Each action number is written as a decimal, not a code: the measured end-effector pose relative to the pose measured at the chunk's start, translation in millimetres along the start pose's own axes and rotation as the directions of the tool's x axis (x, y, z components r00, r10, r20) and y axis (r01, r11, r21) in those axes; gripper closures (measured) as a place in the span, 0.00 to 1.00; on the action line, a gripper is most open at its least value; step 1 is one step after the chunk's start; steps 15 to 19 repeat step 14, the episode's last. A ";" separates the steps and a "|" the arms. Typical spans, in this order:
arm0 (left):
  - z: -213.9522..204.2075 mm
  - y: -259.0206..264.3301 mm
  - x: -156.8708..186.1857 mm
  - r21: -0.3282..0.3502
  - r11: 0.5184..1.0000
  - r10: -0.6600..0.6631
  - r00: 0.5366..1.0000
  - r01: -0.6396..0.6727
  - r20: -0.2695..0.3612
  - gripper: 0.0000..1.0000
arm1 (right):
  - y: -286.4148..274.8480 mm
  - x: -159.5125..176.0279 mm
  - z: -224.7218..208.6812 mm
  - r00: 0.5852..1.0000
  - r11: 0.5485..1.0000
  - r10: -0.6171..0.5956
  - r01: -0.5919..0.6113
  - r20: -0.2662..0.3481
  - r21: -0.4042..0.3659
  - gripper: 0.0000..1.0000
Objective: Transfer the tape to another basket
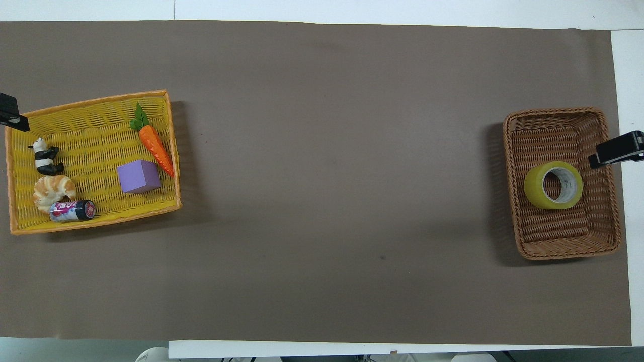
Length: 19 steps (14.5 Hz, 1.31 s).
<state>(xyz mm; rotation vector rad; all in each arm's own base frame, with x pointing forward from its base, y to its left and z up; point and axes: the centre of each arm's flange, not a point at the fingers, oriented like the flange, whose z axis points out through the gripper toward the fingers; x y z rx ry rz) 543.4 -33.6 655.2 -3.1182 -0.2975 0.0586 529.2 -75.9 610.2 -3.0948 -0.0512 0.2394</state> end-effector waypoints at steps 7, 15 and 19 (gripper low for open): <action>0.7 -10.6 1.6 0.002 1.000 -0.020 1.000 0.020 0.007 0.00 | 0.9 3.4 -1.7 1.000 1.000 0.019 -0.019 0.011 -0.002 0.01; 0.7 -10.3 1.4 0.002 1.000 -0.019 1.000 0.019 0.007 0.00 | 2.4 2.4 -5.8 1.000 0.996 0.019 -0.018 0.018 -0.085 0.01; 0.7 -10.3 1.4 0.002 1.000 -0.019 1.000 0.019 0.007 0.00 | 2.4 2.4 -5.8 1.000 0.996 0.019 -0.018 0.018 -0.085 0.01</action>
